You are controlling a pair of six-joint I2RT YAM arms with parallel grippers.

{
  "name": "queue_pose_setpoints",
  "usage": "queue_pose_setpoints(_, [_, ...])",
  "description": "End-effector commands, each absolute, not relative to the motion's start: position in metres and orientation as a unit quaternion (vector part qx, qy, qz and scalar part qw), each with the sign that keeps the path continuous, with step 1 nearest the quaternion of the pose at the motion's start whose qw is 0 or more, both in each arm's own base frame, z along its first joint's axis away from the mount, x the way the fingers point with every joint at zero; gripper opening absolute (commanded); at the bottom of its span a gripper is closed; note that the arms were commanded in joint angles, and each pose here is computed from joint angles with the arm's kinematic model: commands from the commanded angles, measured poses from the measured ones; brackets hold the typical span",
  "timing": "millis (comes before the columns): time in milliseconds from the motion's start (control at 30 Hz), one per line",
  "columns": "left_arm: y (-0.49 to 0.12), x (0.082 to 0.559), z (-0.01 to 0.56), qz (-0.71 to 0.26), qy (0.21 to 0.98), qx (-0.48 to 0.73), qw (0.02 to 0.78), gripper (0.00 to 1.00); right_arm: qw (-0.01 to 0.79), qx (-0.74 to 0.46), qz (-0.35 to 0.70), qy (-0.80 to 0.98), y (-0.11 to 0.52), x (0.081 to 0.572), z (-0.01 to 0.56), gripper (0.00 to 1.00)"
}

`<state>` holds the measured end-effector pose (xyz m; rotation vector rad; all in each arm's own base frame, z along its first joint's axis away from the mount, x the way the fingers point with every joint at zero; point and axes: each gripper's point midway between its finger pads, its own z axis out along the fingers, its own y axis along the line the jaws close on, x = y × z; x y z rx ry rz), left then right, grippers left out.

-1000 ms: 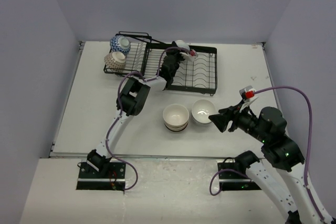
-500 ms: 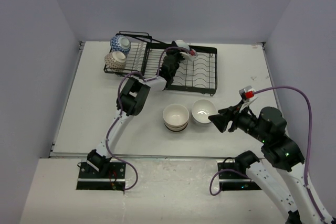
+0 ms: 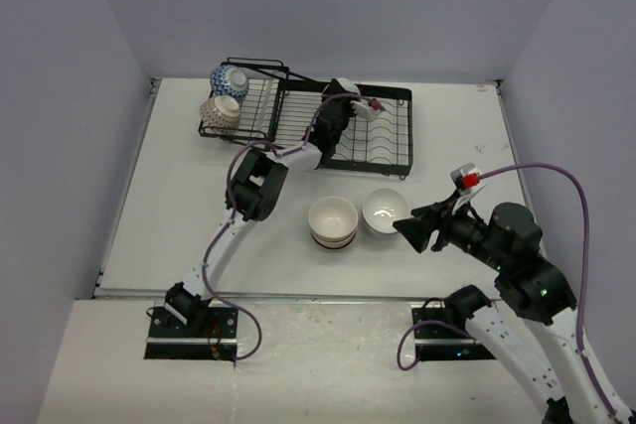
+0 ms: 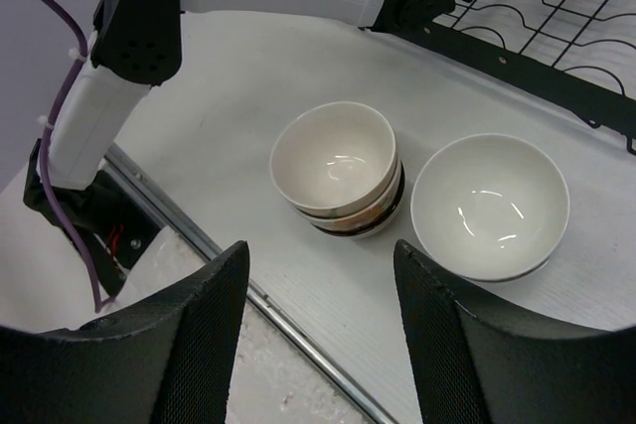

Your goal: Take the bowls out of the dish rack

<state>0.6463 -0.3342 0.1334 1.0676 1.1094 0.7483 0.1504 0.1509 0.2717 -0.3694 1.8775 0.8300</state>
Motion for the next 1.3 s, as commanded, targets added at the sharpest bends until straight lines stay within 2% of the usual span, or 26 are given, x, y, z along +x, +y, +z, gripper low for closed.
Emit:
queue_pose_setpoints(0, [-0.334,0.644,0.128,0.382,0.489,0.498,0.605,0.00,0.509,-0.177,0.359,0.762,0.157,0.146,0.277,0.61])
queue_pose_setpoints(167, [-0.329,0.638,0.135,0.437,0.471,0.511,0.571,0.00,0.509,-0.183,0.364,0.758,0.159,0.143,0.279,0.60])
queue_pose_setpoints(367, [-0.329,0.633,0.156,0.475,0.441,0.507,0.569,0.00,0.508,-0.187,0.368,0.756,0.160,0.141,0.279,0.59])
queue_pose_setpoints(633, [-0.320,0.623,0.241,0.452,0.439,0.356,0.690,0.00,0.509,-0.190,0.370,0.753,0.161,0.140,0.281,0.59])
queue_pose_setpoints(1000, [-0.314,0.628,0.216,0.476,0.444,0.400,0.646,0.00,0.509,-0.193,0.371,0.753,0.161,0.138,0.280,0.58])
queue_pose_setpoints(1100, [-0.300,0.627,0.226,0.484,0.462,0.355,0.654,0.00,0.512,-0.190,0.367,0.753,0.160,0.139,0.280,0.58])
queue_pose_setpoints(1267, [-0.293,0.620,0.275,0.444,0.495,0.272,0.696,0.00,0.519,-0.181,0.357,0.755,0.157,0.142,0.281,0.58])
